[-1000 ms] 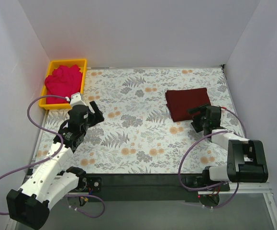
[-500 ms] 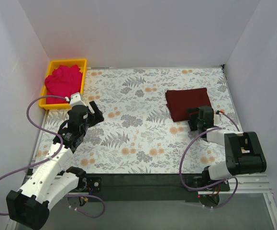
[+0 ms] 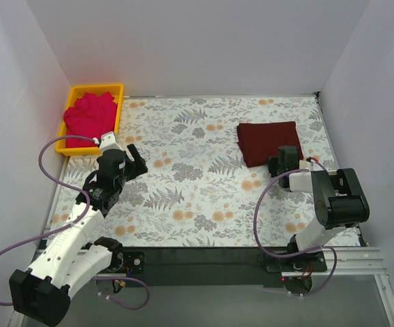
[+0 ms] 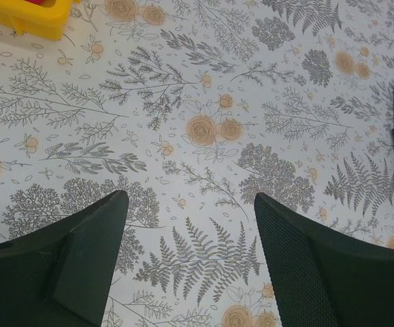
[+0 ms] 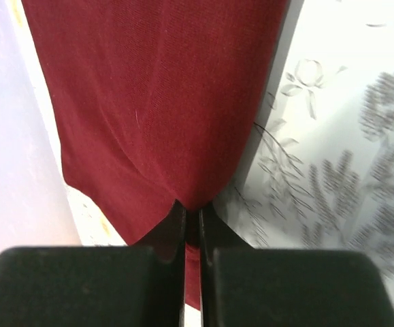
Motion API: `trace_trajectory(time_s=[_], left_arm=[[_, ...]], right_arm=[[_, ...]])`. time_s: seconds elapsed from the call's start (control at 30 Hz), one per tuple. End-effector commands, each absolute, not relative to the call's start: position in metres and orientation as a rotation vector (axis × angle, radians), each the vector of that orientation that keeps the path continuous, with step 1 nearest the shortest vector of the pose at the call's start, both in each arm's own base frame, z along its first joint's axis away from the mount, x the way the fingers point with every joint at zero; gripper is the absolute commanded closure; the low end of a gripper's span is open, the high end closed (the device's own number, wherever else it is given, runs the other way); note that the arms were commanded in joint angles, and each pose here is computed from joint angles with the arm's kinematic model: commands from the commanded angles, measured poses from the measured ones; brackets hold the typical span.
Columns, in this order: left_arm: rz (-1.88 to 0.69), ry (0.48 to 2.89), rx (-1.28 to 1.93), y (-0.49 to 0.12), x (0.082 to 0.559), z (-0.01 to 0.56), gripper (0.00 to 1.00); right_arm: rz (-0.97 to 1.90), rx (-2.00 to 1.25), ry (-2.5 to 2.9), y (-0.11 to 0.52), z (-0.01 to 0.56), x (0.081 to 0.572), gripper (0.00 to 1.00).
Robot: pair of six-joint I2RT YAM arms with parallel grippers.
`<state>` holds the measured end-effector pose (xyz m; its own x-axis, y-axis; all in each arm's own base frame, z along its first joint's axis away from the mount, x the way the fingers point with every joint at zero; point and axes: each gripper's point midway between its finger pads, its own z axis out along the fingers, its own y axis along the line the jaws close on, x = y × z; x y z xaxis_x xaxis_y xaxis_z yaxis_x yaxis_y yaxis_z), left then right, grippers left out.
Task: Fold and stack the t-shirts
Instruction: Neatly place the folded tshirt to the corner
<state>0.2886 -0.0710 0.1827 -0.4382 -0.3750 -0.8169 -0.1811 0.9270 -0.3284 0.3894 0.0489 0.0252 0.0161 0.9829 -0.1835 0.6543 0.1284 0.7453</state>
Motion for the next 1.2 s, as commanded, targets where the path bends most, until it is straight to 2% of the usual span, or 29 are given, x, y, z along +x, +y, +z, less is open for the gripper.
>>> trace_trajectory(time_s=[0.0, 0.37, 0.67, 0.97, 1.17], left_arm=[[-0.208, 2.045, -0.395, -0.068, 0.288, 0.177, 0.27], [-0.125, 2.041, -0.443, -0.055, 0.291, 0.173, 0.3], [-0.05, 2.035, -0.488, -0.044, 0.291, 0.169, 0.3], [-0.037, 2.036, -0.485, -0.043, 0.293, 0.165, 0.3], [-0.034, 2.037, -0.484, -0.043, 0.293, 0.165, 0.31]], right_arm=[[0.618, 1.631, 1.568, 0.038, 0.041, 0.417, 0.99], [0.574, 1.536, 1.506, -0.025, 0.059, 0.511, 0.99], [0.562, 1.614, 1.445, -0.065, 0.033, 0.548, 0.99], [0.587, 1.477, 1.449, -0.079, 0.051, 0.605, 0.99], [0.555, 1.451, 1.46, -0.089, 0.05, 0.607, 0.99]])
